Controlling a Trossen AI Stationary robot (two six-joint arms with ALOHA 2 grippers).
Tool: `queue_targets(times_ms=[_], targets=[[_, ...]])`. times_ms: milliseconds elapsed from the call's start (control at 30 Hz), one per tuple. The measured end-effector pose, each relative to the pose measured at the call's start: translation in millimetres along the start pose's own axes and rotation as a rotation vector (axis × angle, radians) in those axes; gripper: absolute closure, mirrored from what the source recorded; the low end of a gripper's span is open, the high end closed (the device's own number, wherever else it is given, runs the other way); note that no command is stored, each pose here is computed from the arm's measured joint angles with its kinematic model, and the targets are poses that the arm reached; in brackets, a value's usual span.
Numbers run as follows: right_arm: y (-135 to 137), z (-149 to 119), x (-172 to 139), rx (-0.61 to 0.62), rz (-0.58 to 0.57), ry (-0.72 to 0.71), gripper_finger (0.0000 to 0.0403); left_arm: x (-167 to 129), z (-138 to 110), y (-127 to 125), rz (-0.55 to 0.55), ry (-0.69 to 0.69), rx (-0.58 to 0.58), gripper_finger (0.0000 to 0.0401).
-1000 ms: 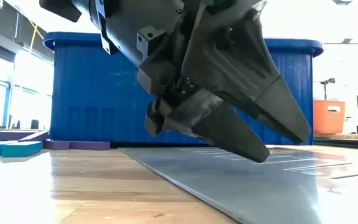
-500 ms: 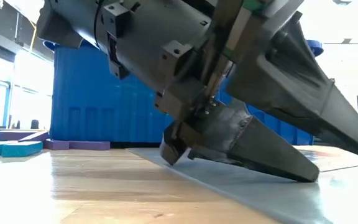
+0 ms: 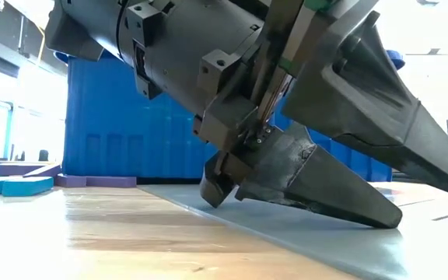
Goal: Sort blocks
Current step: Insert the bin divider into the blue bin
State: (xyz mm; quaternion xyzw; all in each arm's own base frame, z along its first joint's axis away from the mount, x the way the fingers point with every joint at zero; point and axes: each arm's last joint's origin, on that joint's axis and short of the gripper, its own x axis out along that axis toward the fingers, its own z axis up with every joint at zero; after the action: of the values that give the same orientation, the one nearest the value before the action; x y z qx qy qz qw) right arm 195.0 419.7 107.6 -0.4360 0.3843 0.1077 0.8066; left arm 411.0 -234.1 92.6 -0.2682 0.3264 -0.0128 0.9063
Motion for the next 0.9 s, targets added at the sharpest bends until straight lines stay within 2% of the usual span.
queue_targets(times_ms=[100,333,500,633,733,900], targets=[[1.0,0.1,-4.0,-0.014,-0.041,-0.018,0.0386,0.0,-0.3,-0.1,-0.003,0.004,0.01,0.0232],[1.0,8.8,-24.9,-0.018,-0.105,-0.048,0.0398,-10.7,11.2,-19.9,-0.02,0.004,0.146,0.0232],[-12.4,21.8,-52.7,0.055,-0.133,-0.054,0.04,-33.6,51.8,-56.4,-0.028,-0.073,0.248,0.0232],[-26.3,32.9,-75.7,0.133,-0.164,-0.083,0.0401,-45.7,73.0,-75.0,0.037,-0.106,0.355,0.0232],[-39.3,39.0,-91.0,0.202,-0.222,-0.116,0.0402,-64.0,95.2,-99.1,0.077,-0.157,0.436,0.0232],[-62.5,43.3,-113.1,0.299,-0.341,-0.172,0.0402,-99.7,116.9,-130.3,0.228,-0.213,0.559,0.0232]])
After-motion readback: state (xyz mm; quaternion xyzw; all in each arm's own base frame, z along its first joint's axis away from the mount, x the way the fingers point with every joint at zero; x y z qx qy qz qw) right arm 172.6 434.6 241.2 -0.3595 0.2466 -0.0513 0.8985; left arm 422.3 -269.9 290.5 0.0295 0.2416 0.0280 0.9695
